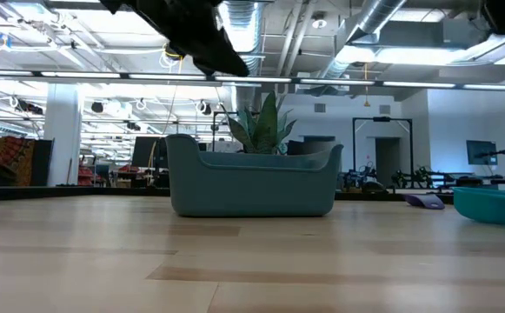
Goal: Nest measuring cups in basket
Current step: Stack the green measuring cup on top of the yellow measuring cup
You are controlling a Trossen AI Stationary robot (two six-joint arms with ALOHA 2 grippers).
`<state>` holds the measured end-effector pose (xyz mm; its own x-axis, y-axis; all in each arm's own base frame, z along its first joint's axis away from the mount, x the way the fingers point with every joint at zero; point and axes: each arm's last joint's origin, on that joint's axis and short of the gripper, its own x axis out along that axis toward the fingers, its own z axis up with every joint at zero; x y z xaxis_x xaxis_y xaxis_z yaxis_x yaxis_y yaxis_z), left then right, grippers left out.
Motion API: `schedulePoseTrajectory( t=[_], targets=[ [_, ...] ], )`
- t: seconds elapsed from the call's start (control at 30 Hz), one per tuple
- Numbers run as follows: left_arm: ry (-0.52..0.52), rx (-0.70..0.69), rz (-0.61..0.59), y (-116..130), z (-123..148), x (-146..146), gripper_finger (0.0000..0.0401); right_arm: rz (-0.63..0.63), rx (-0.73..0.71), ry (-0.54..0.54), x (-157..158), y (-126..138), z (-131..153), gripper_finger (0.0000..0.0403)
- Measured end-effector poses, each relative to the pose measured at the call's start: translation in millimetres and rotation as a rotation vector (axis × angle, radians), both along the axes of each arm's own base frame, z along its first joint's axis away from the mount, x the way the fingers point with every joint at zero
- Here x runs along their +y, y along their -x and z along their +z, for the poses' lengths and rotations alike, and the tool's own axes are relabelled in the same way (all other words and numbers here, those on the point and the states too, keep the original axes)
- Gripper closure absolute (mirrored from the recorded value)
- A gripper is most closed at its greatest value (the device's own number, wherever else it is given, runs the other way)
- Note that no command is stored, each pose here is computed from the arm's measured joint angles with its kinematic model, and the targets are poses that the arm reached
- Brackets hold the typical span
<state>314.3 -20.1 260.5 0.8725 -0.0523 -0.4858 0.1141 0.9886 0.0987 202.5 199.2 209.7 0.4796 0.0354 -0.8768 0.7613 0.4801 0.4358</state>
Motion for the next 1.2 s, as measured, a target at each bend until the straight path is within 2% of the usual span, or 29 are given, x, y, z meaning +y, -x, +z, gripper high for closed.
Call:
schedulePoseTrajectory(
  t=[0.23, 0.4, 0.53, 0.63, 0.7, 0.8, 0.9, 1.07, 1.2],
  targets=[
    [0.088, 0.063, 0.052, -2, -10, -1, 0.0326, 0.133, 0.069, 0.069, 14, -2, 16, 0.0295],
    [0.184, 0.051, 0.09, 0, -6, -9, 0.0326, 0.277, 0.074, 0.159, 19, 3, 13, 0.0235],
    [0.252, 0.035, 0.129, 0, -5, -18, 0.0326, 0.267, 0.118, 0.253, 11, 7, 11, 0.0182],
    [0.256, 0.026, 0.17, 1, -5, -26, 0.0326, 0.297, 0.15, 0.288, 7, 7, 10, 0.0163],
    [0.258, 0.024, 0.178, 2, -4, -31, 0.0326, 0.367, 0.194, 0.29, 6, 10, 9, 0.0161],
    [0.262, 0.024, 0.188, 3, -5, -39, 0.0326, 0.461, 0.275, 0.232, 7, 17, -2, 0.0169],
    [0.253, 0.023, 0.221, 5, -5, -46, 0.0326, 0.511, 0.307, 0.209, 10, 27, -15, 0.0183],
    [0.208, 0.006, 0.283, 8, -6, -53, 0.0326, 0.513, 0.366, 0.249, 8, 42, -27, 0.0193],
    [0.228, -0.009, 0.322, 8, -5, -52, 0.0326, 0.545, 0.446, 0.322, 0, 48, -28, 0.0193]
  ],
)
